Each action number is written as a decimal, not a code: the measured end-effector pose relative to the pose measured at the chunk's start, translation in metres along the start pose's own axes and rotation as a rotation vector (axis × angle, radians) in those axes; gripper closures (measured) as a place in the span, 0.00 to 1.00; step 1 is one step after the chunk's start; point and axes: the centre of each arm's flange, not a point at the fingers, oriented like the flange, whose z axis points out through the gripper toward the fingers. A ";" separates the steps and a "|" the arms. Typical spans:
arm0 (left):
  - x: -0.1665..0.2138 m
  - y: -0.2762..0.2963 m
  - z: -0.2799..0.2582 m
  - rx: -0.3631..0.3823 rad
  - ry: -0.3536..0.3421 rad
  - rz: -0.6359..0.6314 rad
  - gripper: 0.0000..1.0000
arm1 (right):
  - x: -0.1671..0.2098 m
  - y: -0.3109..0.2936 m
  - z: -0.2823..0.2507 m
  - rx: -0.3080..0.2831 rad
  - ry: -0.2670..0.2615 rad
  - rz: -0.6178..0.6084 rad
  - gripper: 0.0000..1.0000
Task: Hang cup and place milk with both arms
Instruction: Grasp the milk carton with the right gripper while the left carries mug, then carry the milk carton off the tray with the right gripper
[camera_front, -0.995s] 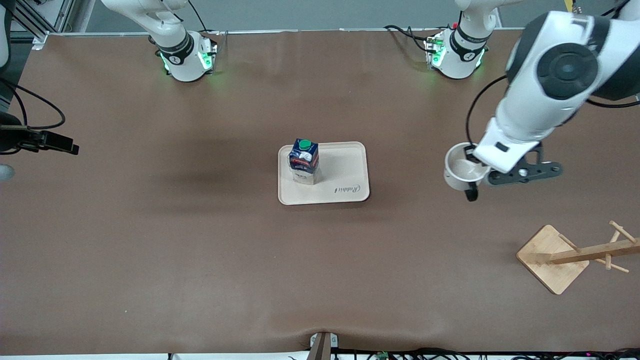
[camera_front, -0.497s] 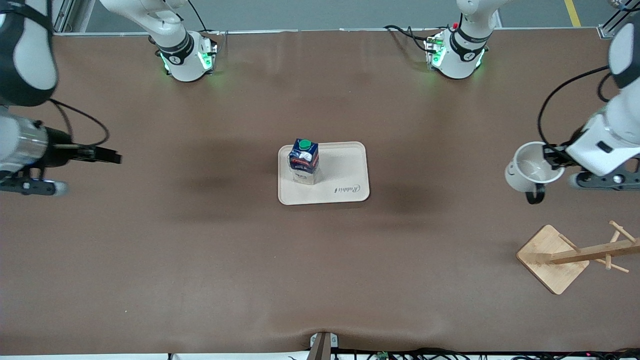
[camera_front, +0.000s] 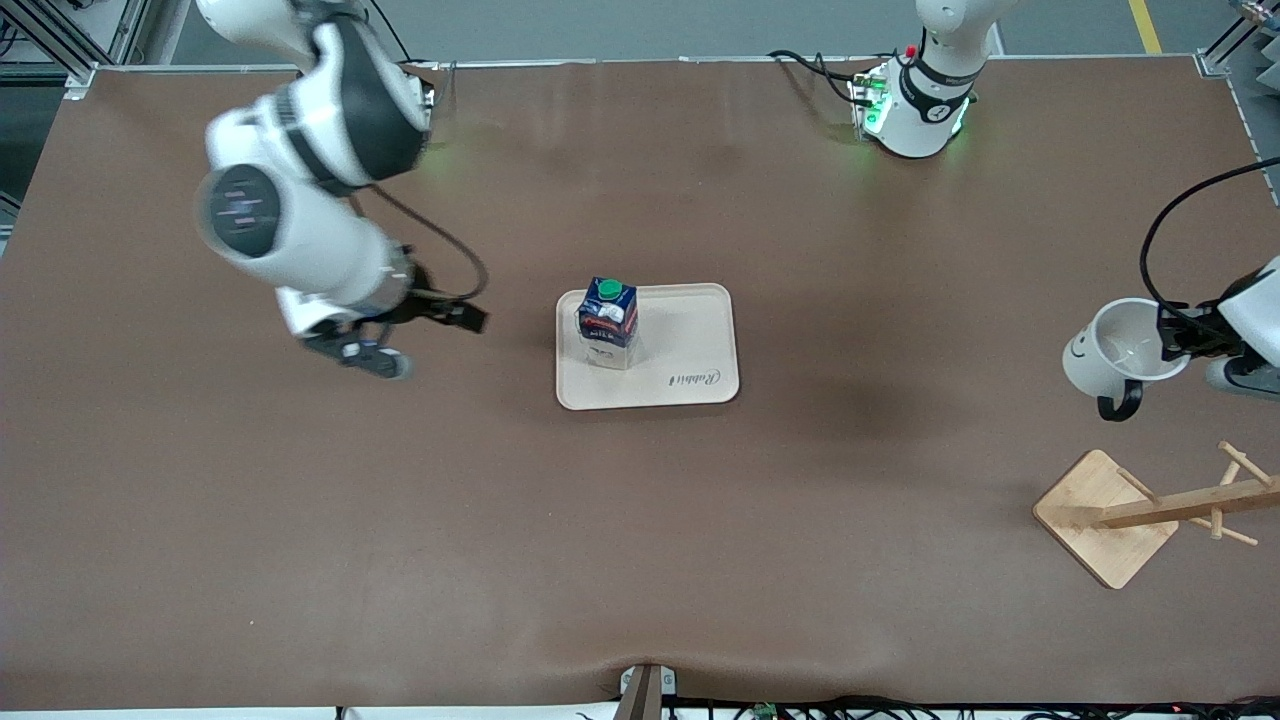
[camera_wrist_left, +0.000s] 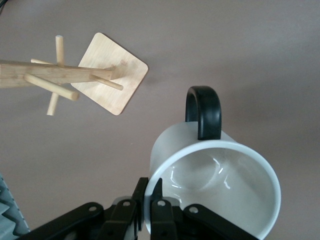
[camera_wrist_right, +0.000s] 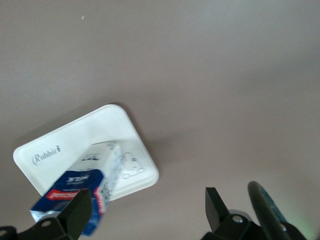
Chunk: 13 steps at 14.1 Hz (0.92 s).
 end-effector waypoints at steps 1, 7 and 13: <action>-0.002 -0.009 0.002 -0.003 0.002 0.016 0.93 | -0.009 -0.016 0.015 0.009 0.002 0.028 0.00; -0.016 -0.074 0.022 -0.011 0.044 0.069 0.93 | -0.045 -0.064 0.047 0.096 -0.014 0.114 0.00; -0.013 -0.090 0.035 -0.019 0.071 0.058 0.93 | -0.087 -0.107 0.101 0.017 0.023 0.059 0.05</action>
